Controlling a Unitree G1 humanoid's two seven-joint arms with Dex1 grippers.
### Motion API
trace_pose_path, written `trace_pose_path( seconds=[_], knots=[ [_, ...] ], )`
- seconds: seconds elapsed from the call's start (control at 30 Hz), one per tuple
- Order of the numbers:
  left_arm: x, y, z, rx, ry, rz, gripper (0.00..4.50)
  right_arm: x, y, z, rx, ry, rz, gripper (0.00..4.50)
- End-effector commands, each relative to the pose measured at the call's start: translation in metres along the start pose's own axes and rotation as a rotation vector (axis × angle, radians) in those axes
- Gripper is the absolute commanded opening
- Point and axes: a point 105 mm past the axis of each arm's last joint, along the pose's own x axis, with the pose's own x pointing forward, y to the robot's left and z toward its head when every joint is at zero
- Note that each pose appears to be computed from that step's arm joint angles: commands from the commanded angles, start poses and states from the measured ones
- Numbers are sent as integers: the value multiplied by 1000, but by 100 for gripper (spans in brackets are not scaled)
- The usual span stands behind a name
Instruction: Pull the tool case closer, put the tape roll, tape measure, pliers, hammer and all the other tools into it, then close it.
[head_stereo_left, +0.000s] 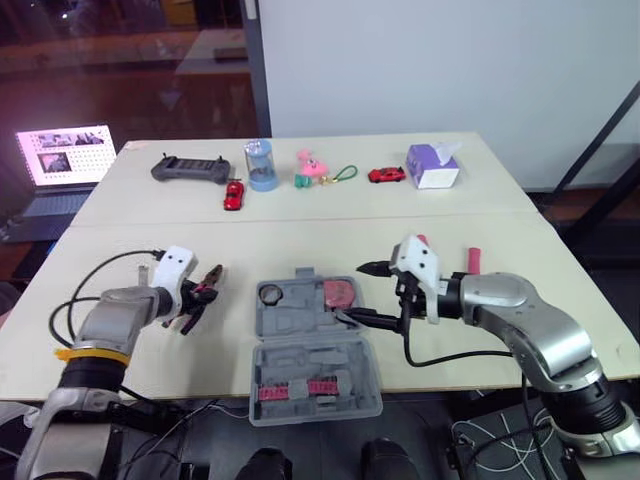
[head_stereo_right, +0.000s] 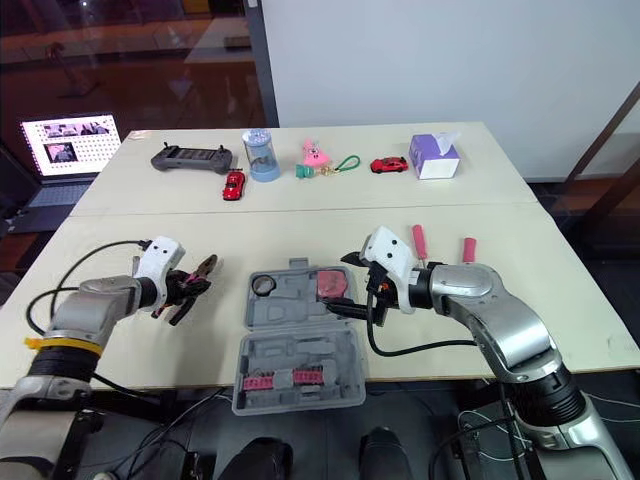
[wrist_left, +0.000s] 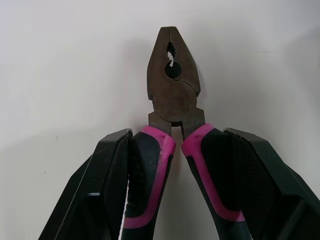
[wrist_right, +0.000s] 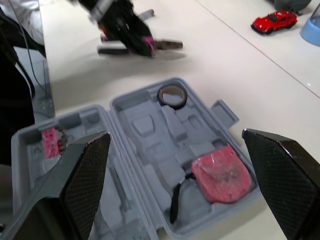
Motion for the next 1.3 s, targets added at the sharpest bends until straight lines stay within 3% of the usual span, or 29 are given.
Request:
trace_pose_path(
  seconds=[0.03, 0.13, 0.3, 0.53, 0.73, 1.27, 1.3],
  knots=[
    [-30, -10, 26, 228, -4, -120, 241, -4, 6, 12, -92, 13, 40, 450],
    [-49, -29, 36, 427, 49, -285, 241, 5, 15, 21, -161, 52, 103, 450],
    [-55, -55, 39, 574, 78, -491, 241, 33, 18, 30, -221, 125, 146, 450],
    [-42, -83, 51, 641, 51, -646, 241, 90, 34, 33, -236, 225, 202, 450],
    [-38, -102, 62, 681, 6, -737, 241, 118, 34, 32, -235, 244, 185, 450],
    [-35, -116, 67, 708, -19, -791, 241, 128, 40, 34, -209, 232, 212, 450],
    [-34, -117, 67, 707, -20, -790, 241, 129, 41, 34, -207, 231, 214, 423]
  ],
)
